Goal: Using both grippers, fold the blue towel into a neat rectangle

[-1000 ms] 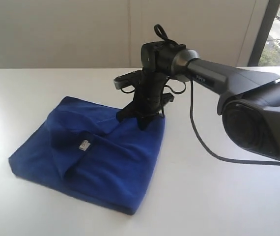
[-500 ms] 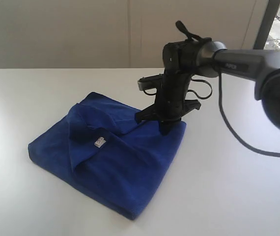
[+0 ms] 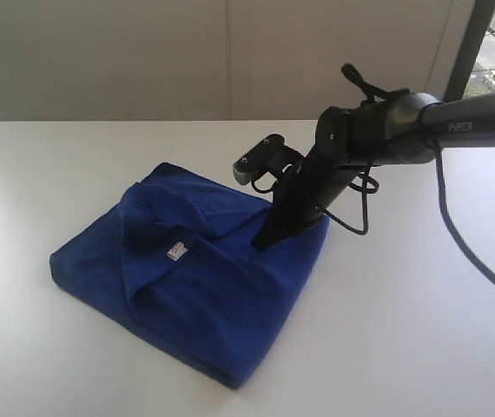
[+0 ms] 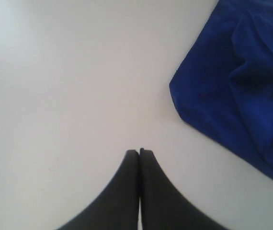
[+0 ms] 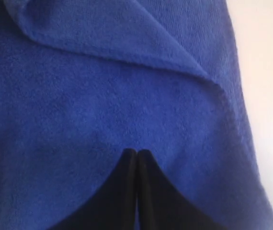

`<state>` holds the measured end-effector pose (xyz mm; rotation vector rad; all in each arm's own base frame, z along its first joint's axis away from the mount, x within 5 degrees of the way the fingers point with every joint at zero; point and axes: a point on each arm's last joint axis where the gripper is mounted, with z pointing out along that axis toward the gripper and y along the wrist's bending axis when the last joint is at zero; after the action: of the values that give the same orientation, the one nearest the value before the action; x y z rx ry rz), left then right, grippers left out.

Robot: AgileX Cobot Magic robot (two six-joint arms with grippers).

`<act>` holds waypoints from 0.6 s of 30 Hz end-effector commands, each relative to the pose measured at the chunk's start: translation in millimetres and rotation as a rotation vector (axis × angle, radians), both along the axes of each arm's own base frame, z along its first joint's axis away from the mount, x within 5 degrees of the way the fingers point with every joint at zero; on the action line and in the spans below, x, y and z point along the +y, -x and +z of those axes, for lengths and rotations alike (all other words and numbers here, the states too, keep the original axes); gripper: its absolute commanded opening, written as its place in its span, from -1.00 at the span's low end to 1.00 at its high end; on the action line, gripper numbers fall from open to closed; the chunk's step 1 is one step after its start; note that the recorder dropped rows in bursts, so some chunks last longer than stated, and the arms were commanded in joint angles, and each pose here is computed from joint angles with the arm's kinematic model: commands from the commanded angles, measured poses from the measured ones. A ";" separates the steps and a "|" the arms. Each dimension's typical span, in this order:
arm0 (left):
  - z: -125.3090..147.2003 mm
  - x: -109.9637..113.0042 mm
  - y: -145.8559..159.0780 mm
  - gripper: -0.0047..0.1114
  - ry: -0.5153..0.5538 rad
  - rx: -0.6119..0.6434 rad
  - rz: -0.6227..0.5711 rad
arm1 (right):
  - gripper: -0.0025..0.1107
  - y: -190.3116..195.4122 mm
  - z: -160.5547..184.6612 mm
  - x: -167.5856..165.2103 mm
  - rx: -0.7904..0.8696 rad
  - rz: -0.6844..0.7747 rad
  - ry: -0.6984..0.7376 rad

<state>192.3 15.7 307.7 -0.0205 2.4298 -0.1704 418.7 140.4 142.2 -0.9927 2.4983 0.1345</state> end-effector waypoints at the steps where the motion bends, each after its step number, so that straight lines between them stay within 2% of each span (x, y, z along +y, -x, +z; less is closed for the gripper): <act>1: 0.8 -1.2 2.5 -0.92 0.009 0.001 -0.004 | -0.96 -9.0 5.3 -3.4 -0.101 0.003 -0.018; 8: 0.8 -1.2 2.5 -0.92 0.009 0.001 -0.004 | -0.96 -12.4 -19.8 -30.2 0.030 -0.125 -0.036; 14: 0.8 -1.2 2.5 -0.92 0.009 0.001 -0.004 | -0.96 -8.4 -27.5 -43.2 0.135 -0.224 -0.034; 18: 0.8 -1.2 2.5 -0.92 0.009 0.001 -0.004 | -0.96 -1.8 -31.0 -53.3 0.233 -0.360 0.010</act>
<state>192.3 15.7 307.7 -0.0205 2.4298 -0.1704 431.0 100.9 123.6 -0.6208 2.6747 0.1782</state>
